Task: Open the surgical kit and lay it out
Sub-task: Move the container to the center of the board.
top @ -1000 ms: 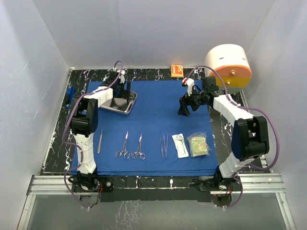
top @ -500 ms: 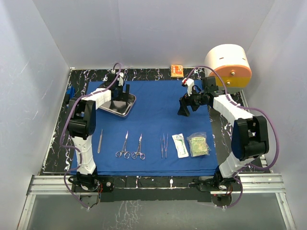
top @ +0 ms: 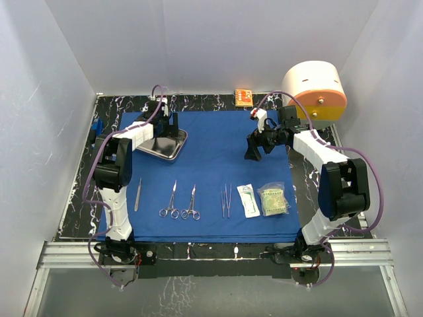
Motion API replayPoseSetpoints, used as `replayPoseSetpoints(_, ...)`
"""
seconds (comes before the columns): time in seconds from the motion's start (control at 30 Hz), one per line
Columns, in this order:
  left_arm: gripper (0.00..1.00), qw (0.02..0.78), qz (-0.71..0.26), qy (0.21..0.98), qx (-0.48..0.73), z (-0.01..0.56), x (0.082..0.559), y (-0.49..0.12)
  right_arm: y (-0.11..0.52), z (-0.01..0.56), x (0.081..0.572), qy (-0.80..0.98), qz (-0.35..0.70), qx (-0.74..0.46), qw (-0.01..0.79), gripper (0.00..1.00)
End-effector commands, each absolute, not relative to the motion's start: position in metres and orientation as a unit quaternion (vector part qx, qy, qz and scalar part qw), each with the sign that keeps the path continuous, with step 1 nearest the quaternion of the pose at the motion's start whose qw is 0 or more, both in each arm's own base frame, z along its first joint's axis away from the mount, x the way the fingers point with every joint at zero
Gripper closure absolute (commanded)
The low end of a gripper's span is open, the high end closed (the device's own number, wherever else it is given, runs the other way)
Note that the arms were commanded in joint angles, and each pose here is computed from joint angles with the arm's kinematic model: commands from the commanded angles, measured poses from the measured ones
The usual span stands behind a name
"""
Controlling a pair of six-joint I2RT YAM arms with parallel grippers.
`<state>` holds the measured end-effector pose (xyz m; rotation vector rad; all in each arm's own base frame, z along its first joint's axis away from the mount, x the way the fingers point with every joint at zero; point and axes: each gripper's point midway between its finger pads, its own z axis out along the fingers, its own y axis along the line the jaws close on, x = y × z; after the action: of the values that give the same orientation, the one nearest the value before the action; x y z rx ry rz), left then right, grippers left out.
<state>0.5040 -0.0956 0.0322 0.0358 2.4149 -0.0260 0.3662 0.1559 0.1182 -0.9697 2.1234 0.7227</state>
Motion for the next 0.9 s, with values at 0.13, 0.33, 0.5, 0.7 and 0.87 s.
replayPoseSetpoints(0.13, 0.05, 0.339, 0.018, 0.938, -0.07, 0.022, 0.506, -0.08, 0.157, 0.119, 0.369, 0.812, 0.283, -0.376, 0.345, 0.15)
replayPoseSetpoints(0.33, 0.04, 0.298, 0.044, 0.951, -0.072, 0.005, 0.495, -0.073, 0.157, 0.118, 0.37, 0.812, 0.283, -0.376, 0.345, 0.16)
replayPoseSetpoints(0.5, 0.04, 0.28, 0.045, 0.956, -0.069, 0.008, 0.485, -0.072, 0.157, 0.117, 0.369, 0.813, 0.283, -0.376, 0.343, 0.16)
replayPoseSetpoints(0.7, 0.04, 0.26, 0.038, 0.963, -0.067, 0.013, 0.477, -0.072, 0.157, 0.117, 0.369, 0.813, 0.285, -0.376, 0.342, 0.16)
replayPoseSetpoints(0.87, 0.06, 0.256, 0.026, 0.964, -0.064, 0.019, 0.477, -0.074, 0.157, 0.117, 0.369, 0.813, 0.284, -0.376, 0.343, 0.16)
